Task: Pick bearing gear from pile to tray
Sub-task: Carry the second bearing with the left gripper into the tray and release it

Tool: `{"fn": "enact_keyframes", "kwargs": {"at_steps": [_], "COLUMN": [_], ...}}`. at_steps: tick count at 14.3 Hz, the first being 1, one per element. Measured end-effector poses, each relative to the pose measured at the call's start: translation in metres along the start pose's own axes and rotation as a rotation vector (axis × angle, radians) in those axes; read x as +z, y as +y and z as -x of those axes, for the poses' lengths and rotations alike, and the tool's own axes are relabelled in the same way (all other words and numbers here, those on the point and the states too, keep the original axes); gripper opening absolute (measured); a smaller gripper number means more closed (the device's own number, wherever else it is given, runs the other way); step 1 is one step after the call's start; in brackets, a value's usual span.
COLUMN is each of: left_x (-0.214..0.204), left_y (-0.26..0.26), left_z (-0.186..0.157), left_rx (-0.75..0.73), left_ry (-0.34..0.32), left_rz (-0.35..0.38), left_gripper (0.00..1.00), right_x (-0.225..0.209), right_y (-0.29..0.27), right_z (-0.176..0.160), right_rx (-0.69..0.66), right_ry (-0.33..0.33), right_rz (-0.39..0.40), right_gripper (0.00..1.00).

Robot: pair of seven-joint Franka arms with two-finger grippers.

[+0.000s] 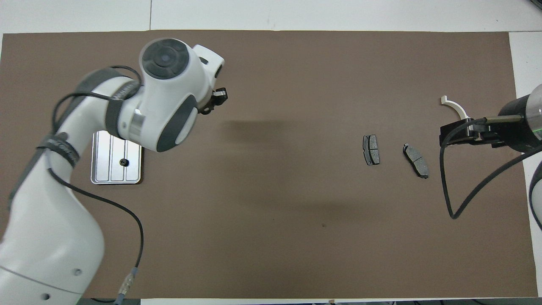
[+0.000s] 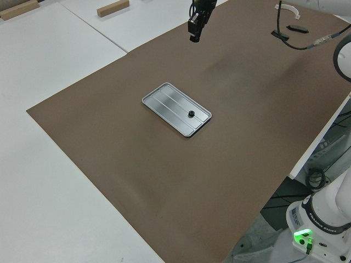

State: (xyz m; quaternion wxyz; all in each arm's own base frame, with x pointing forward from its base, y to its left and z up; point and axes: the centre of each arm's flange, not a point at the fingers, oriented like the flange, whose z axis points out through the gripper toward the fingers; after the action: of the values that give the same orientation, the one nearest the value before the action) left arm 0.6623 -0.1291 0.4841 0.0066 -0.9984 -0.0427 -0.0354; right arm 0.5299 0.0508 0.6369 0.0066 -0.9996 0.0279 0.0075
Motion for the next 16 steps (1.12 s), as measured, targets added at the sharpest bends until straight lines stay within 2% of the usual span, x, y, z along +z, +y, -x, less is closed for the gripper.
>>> {"fn": "enact_keyframes", "kwargs": {"at_steps": [3,5,9,16], "left_x": [0.024,0.059,0.133,0.161], "left_y": [-0.114,-0.157,-0.158,-0.142], "left_z": [-0.019,-0.015,0.014,0.037], "left_rx": [0.077,0.096,0.108,0.094], "left_ry": [-0.004,0.008,0.019,0.035], "left_rz": [0.024,0.028,0.032,0.037], "left_gripper": [0.34,0.34,0.34,0.34], "right_x": [0.0,0.0,0.0,-0.001], "right_y": [0.0,-0.001,-0.001,0.001], "right_z": [0.0,0.0,0.0,-0.003], "right_rx": [0.001,0.001,0.0,0.004], "right_ry": [0.0,-0.001,-0.001,0.017], "right_rz": [0.0,0.0,0.0,-0.003], "right_gripper": [1.0,1.0,1.0,1.0]}}
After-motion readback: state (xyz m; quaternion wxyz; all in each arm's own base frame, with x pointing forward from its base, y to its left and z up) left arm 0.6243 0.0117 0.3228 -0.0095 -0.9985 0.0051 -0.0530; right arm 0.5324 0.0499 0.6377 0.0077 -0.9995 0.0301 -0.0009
